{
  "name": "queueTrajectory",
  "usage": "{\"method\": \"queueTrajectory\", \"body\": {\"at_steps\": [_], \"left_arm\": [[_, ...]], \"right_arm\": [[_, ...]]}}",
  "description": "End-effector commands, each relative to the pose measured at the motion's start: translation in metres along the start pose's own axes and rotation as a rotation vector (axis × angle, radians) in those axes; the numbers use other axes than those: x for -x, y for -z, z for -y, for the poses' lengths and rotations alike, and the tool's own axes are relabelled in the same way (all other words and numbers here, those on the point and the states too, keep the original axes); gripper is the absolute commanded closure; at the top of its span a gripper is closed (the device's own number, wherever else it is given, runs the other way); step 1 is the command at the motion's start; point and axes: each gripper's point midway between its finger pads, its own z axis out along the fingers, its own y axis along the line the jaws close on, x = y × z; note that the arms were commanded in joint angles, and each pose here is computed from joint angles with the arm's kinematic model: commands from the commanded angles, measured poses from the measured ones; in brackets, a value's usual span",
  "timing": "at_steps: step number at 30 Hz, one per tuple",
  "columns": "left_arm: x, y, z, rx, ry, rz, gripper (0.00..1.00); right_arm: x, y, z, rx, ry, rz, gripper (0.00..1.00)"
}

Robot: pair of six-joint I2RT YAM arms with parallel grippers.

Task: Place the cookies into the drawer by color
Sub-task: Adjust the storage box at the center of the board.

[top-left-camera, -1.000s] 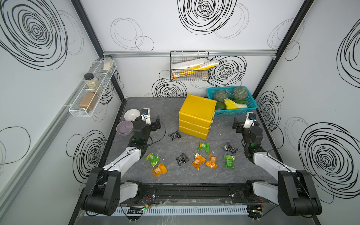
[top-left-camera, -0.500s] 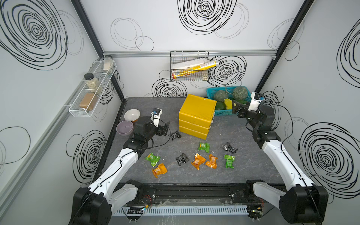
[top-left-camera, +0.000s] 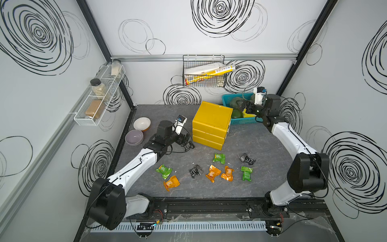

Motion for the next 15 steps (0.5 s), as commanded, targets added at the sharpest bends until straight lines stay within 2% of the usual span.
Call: {"method": "queueTrajectory", "body": {"at_steps": [1, 6, 15], "left_arm": [[0.034, -0.008, 0.0, -0.011, -0.016, 0.102, 0.01], [0.037, -0.024, 0.002, -0.016, -0.022, 0.105, 0.01], [0.047, -0.041, -0.007, 0.014, 0.007, 0.103, 0.01]], "right_arm": [[-0.001, -0.015, -0.019, 0.141, -0.025, -0.063, 0.0], [-0.018, -0.04, -0.015, 0.202, -0.078, -0.174, 0.06], [-0.043, -0.054, -0.024, 0.256, -0.071, -0.229, 0.07]]}}
